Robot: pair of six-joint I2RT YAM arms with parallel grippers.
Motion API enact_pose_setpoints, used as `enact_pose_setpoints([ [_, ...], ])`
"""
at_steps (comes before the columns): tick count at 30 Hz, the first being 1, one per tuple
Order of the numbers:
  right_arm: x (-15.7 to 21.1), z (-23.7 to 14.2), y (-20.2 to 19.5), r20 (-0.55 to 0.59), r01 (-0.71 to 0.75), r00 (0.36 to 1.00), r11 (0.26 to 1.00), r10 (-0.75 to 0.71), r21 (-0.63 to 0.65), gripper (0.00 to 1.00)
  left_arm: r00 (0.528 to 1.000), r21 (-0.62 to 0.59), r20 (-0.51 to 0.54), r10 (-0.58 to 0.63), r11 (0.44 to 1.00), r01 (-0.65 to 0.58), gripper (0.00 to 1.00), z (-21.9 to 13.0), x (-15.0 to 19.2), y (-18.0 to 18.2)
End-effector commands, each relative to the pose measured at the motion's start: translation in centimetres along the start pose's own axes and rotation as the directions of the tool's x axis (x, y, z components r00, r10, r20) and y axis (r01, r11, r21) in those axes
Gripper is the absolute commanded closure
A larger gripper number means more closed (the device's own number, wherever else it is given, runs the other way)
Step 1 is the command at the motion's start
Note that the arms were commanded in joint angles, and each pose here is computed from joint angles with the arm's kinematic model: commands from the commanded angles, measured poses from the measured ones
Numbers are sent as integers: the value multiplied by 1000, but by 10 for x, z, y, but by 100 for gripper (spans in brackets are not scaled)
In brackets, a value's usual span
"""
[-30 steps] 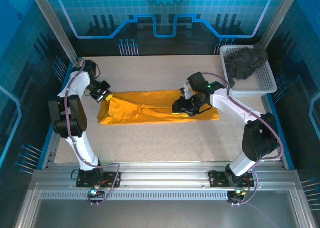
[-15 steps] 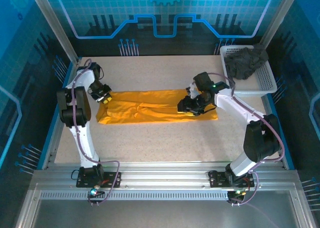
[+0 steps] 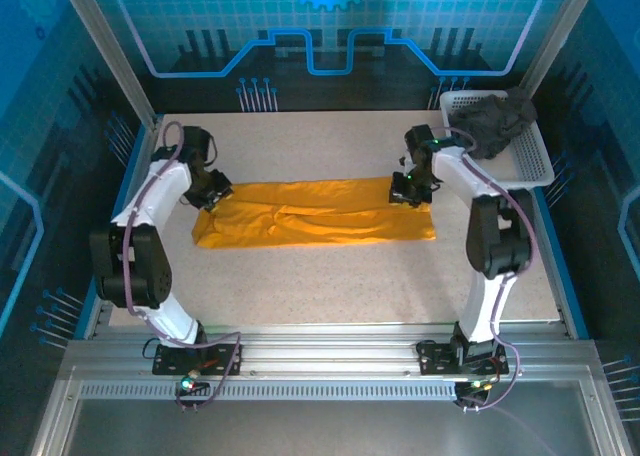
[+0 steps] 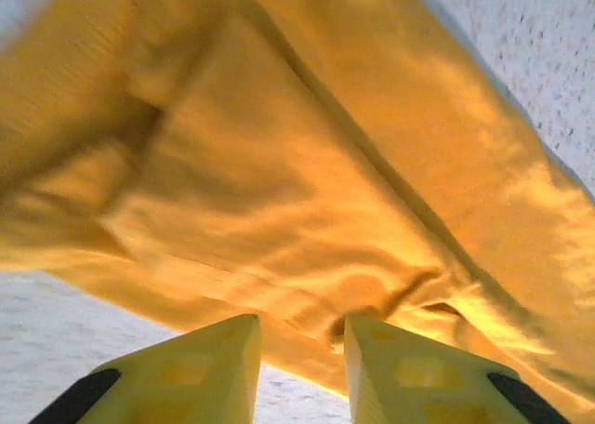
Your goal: Fold and stack the t-shirts
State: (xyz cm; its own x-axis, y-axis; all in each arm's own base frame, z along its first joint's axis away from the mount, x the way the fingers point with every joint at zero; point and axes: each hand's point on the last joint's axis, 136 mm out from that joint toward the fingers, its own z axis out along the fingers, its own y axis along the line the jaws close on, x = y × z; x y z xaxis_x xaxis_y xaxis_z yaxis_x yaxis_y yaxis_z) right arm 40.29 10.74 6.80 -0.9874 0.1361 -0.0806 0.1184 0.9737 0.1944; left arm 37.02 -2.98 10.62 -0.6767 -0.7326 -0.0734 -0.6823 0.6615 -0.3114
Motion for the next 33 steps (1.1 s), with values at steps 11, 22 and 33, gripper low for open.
enact_pose_setpoints([
  [11, 74, 40, -34, -346, 161, 936, 948, -59, 276, 74, 949, -7, -198, -245, 969, 248, 74, 111, -16, -50],
  [22, 224, 47, 60, -391, 97, 919, 991, -54, 91, 73, 954, 463, -301, -10, 873, 155, 66, 166, -27, -260],
  [33, 194, 54, 127, -346, -50, 938, 993, 8, -110, 71, 958, 731, -286, 31, 653, 198, 52, 138, -14, -363],
])
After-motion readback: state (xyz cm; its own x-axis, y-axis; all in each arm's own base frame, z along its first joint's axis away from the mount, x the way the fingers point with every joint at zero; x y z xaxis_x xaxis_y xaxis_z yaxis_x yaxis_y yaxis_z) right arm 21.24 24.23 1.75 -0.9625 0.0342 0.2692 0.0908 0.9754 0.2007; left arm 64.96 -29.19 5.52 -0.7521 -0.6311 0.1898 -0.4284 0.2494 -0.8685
